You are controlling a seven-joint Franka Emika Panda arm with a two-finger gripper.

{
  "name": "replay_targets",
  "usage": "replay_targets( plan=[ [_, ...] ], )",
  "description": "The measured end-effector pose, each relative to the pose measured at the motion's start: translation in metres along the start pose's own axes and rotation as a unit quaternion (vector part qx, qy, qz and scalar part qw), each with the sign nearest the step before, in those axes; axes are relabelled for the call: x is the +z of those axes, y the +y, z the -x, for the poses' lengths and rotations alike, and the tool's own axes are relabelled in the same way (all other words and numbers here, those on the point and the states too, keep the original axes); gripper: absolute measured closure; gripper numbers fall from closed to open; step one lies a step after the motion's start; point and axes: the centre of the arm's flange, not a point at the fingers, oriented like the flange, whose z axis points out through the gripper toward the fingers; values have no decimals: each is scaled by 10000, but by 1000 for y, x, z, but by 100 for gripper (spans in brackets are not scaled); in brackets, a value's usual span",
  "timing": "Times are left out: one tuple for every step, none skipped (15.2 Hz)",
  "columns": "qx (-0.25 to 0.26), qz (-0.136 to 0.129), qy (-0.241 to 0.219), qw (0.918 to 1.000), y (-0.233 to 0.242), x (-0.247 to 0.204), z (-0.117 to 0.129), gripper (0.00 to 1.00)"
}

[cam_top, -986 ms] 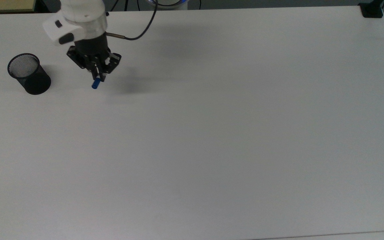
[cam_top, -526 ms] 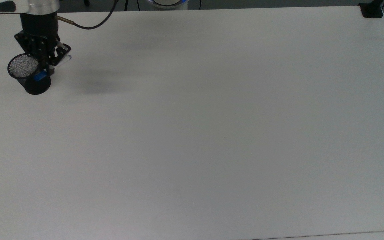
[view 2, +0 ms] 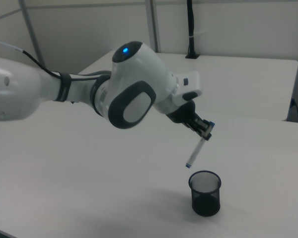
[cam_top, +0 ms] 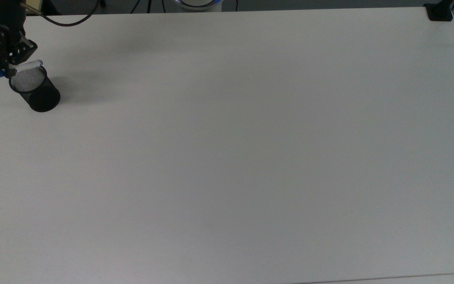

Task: Insert the marker
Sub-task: 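Lower the marker into the pen cup and open the gripper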

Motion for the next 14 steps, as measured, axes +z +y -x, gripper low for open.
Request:
replay_targets(
  plan=[
    [31, 30, 31, 10000, 5, 4, 2, 83],
    [64, 63, 67, 9999, 11, 9, 5, 83],
    [90, 96, 106, 9999, 16, 15, 8, 83],
    [104, 126, 137, 9998, 20, 20, 10, 83],
    [118, 152, 153, 9997, 24, 24, 12, 83],
    [130, 172, 134, 9997, 27, 29, 14, 83],
    [136, 183, 107, 9997, 29, 32, 16, 83],
    [138, 189, 85, 9997, 29, 35, 17, 82],
    [136, 190, 64, 9997, 29, 37, 18, 81],
    [132, 190, 42, 9997, 29, 40, 19, 80],
    [125, 188, 22, 9997, 28, 42, 20, 76],
    [118, 185, 9, 9998, 27, 43, 21, 76],
    [110, 180, 2, 9998, 26, 44, 21, 70],
    [101, 174, 2, 9998, 25, 44, 21, 63]
  ],
)
